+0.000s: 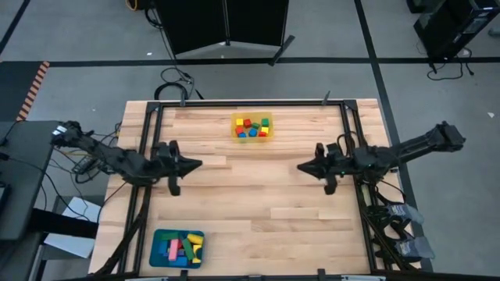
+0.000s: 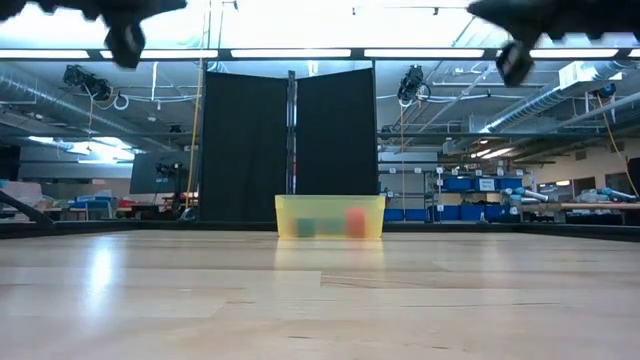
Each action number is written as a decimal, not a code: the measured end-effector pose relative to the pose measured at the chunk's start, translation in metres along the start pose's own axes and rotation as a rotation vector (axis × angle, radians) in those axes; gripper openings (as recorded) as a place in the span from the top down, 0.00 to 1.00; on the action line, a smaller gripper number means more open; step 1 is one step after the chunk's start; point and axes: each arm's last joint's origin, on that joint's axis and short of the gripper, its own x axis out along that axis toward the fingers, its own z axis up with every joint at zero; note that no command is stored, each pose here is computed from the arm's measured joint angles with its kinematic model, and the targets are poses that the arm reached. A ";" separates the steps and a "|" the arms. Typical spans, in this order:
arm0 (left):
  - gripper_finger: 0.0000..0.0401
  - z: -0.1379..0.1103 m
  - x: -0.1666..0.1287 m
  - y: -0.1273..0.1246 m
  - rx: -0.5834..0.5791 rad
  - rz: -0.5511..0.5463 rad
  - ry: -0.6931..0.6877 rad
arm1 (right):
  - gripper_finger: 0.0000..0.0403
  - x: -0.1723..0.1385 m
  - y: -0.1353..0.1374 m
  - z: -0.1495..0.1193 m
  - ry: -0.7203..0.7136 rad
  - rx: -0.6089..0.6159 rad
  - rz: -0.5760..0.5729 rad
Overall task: Sort blocks by size
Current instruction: Return to Home Position
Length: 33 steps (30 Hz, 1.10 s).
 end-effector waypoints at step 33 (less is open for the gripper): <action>1.00 -0.092 -0.038 0.065 0.107 -0.128 0.004 | 0.99 -0.052 -0.050 -0.067 0.047 -0.323 0.047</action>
